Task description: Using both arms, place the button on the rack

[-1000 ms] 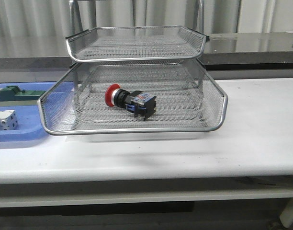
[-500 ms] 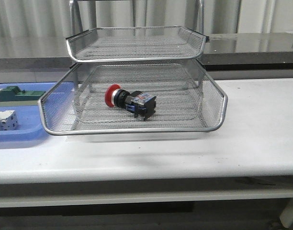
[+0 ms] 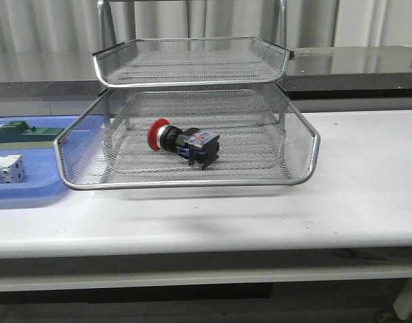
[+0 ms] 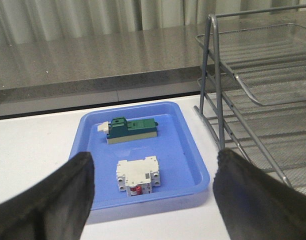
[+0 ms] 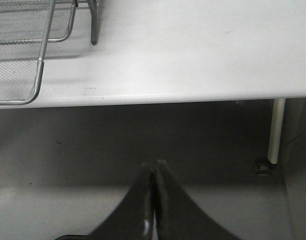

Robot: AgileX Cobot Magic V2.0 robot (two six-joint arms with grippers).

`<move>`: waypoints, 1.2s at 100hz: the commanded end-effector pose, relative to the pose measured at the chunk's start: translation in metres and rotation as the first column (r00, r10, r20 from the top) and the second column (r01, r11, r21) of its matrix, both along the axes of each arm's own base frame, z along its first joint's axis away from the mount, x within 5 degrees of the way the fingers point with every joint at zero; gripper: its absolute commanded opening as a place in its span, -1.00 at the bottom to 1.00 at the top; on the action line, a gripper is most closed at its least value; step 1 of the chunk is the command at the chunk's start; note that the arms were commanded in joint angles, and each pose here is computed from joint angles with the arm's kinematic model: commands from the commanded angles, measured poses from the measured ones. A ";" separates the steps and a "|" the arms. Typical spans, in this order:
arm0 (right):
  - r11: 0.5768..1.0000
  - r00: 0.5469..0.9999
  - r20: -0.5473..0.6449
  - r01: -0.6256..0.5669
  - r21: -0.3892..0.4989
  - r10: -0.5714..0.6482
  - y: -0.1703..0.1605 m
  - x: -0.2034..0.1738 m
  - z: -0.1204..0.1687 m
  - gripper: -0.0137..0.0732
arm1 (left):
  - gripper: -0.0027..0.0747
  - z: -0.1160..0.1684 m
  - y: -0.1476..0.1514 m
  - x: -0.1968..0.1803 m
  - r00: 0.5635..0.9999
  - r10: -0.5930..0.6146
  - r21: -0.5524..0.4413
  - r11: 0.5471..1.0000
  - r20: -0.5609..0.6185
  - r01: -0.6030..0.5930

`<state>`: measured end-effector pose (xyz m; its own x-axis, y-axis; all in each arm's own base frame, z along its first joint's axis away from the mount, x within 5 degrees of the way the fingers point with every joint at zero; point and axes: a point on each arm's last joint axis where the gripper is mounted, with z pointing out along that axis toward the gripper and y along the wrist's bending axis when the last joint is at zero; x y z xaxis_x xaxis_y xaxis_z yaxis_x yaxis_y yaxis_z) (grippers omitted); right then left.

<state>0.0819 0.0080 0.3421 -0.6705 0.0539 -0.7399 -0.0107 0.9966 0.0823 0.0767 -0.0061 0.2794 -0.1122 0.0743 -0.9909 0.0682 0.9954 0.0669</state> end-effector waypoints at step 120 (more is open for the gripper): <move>0.999 0.995 0.099 -0.008 0.032 0.005 0.002 0.003 0.015 -0.84 | -0.98 0.012 0.006 -0.003 0.984 0.069 -0.035 0.997 0.165 -0.064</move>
<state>0.0820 0.0082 0.3422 -0.6692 0.0554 -0.7410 -0.0117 0.9963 0.0851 0.0739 -0.0031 0.2766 -0.0400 0.0660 -0.9970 0.0283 0.9975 0.0649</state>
